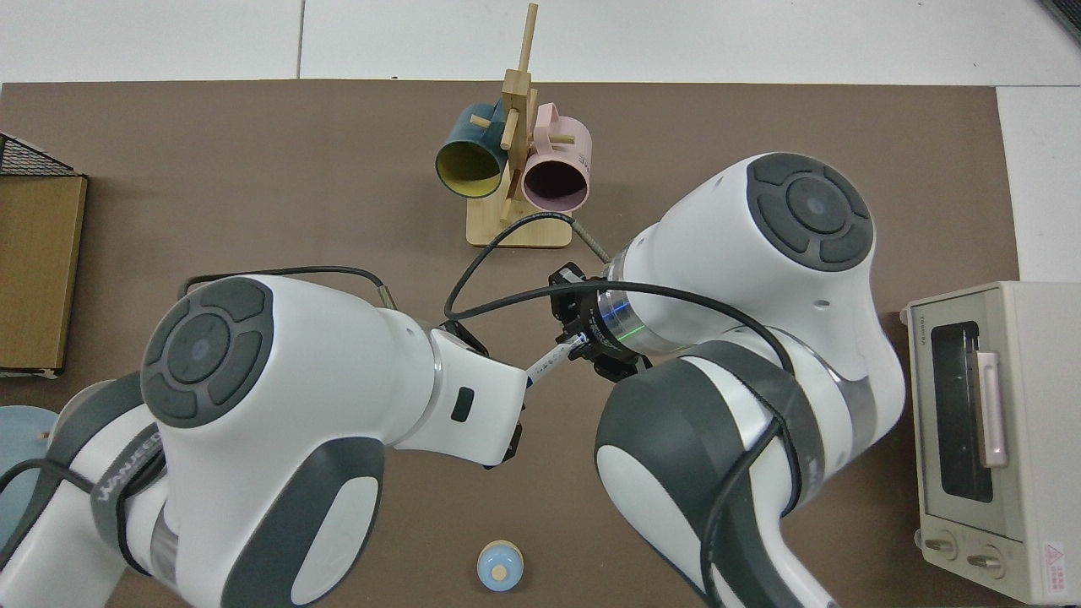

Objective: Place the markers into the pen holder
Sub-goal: 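Open the right gripper and withdraw while the left gripper holds the marker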

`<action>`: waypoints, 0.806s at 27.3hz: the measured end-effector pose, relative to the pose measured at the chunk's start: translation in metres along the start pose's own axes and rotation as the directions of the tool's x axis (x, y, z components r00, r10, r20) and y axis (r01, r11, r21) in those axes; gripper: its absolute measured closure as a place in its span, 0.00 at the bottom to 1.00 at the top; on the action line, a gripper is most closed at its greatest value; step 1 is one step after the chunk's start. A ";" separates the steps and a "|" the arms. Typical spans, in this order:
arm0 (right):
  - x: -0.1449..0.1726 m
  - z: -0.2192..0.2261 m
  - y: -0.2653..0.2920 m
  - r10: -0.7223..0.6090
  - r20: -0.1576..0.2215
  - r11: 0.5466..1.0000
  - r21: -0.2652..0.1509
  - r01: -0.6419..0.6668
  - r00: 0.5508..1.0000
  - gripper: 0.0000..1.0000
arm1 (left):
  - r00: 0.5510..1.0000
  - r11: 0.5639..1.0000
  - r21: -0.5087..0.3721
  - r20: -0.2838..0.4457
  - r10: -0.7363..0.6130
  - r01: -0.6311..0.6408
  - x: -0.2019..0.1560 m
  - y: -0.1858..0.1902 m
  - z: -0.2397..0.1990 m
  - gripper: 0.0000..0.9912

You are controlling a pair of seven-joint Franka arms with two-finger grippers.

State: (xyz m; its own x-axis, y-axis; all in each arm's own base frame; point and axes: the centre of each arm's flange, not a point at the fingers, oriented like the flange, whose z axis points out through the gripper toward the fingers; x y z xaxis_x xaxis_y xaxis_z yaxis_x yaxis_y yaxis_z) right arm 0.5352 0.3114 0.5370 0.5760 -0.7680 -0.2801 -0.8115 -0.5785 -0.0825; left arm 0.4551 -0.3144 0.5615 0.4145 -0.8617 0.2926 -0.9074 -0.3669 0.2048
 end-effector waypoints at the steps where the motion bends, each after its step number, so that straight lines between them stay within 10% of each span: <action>1: 0.000 0.000 0.000 0.008 0.000 1.000 0.001 -0.008 1.000 0.83 | 1.000 1.000 0.000 -0.001 -0.005 0.005 0.000 -0.001 0.000 0.77; 9: 0.000 0.000 0.000 0.016 0.000 1.000 -0.001 -0.016 1.000 0.80 | 1.000 1.000 0.004 -0.003 -0.009 0.009 -0.001 -0.002 0.000 0.78; 22: 0.013 -0.007 0.002 -0.130 -0.026 0.992 0.001 0.130 0.991 0.02 | 1.000 1.000 0.004 0.006 -0.006 0.006 -0.002 -0.003 0.003 0.82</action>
State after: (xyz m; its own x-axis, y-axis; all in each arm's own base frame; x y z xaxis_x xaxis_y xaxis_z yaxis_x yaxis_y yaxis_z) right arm 0.5416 0.2978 0.5401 0.6790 -0.6932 -0.2416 -0.7298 -0.6731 -0.1195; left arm 0.4567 -0.3129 0.5575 0.4195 -0.8616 0.2858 -0.9052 -0.3735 0.2027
